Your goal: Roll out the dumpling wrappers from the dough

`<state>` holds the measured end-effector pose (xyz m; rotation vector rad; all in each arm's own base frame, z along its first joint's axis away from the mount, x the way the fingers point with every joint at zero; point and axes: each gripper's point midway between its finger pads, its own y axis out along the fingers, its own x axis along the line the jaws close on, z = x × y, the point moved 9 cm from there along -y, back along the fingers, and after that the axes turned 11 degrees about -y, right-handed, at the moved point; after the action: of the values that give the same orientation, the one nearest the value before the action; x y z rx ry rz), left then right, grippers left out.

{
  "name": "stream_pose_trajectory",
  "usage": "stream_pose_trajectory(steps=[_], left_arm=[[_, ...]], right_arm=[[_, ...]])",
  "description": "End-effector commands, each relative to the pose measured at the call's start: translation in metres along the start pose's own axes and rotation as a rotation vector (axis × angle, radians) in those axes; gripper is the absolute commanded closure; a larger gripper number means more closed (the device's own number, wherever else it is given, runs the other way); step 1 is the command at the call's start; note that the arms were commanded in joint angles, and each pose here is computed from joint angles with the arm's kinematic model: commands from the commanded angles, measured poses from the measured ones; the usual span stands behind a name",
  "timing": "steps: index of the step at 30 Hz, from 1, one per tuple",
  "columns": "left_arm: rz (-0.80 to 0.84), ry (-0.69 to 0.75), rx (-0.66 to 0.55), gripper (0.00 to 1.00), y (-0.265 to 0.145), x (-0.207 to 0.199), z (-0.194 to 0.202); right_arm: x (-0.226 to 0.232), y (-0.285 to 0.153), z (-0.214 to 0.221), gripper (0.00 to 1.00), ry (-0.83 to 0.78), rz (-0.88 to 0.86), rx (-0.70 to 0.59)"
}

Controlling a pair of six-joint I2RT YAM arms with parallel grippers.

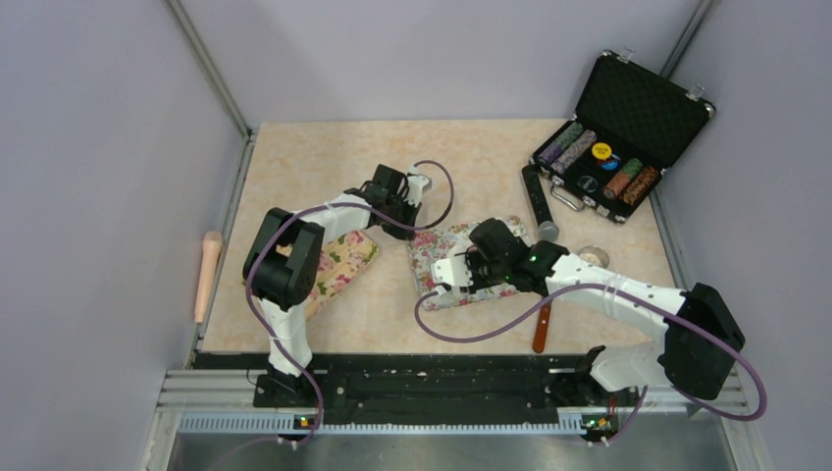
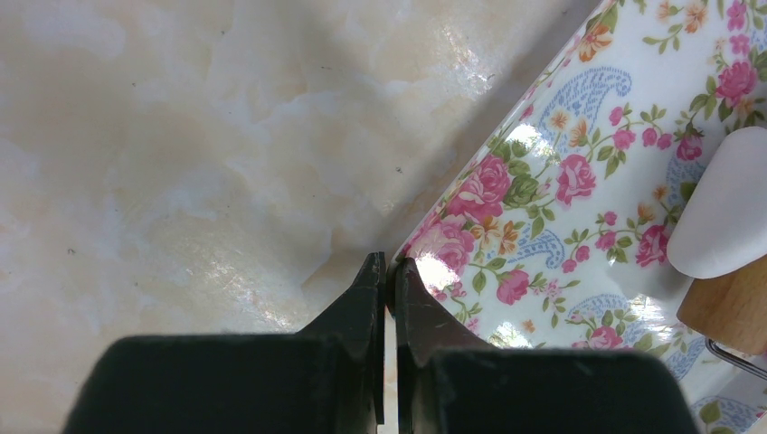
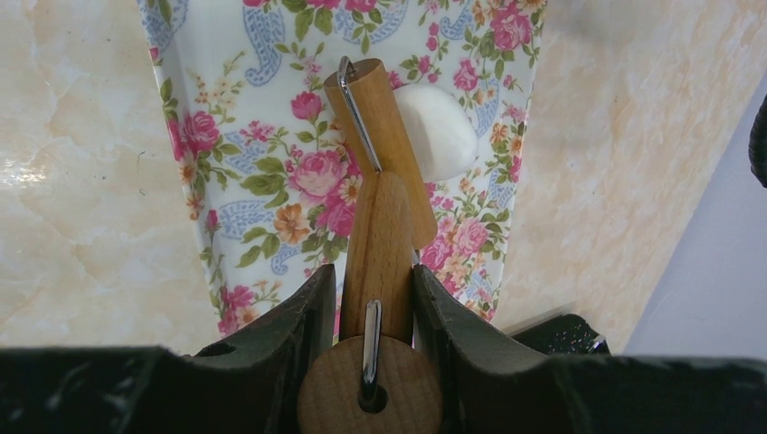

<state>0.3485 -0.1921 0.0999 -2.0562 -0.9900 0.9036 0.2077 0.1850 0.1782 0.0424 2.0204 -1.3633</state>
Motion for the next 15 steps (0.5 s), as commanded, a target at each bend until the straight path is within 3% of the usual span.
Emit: stream_pose_trajectory(steps=[1,15], left_arm=[[-0.052,0.008,-0.021,1.0,0.005,0.007,0.001],[-0.051,0.009,-0.019,1.0,0.005,0.007,0.001]], right_arm=[[0.062,0.0,0.012,1.0,0.065,-0.364,0.065],[0.055,-0.01,0.01,1.0,0.068,-0.341,0.061]])
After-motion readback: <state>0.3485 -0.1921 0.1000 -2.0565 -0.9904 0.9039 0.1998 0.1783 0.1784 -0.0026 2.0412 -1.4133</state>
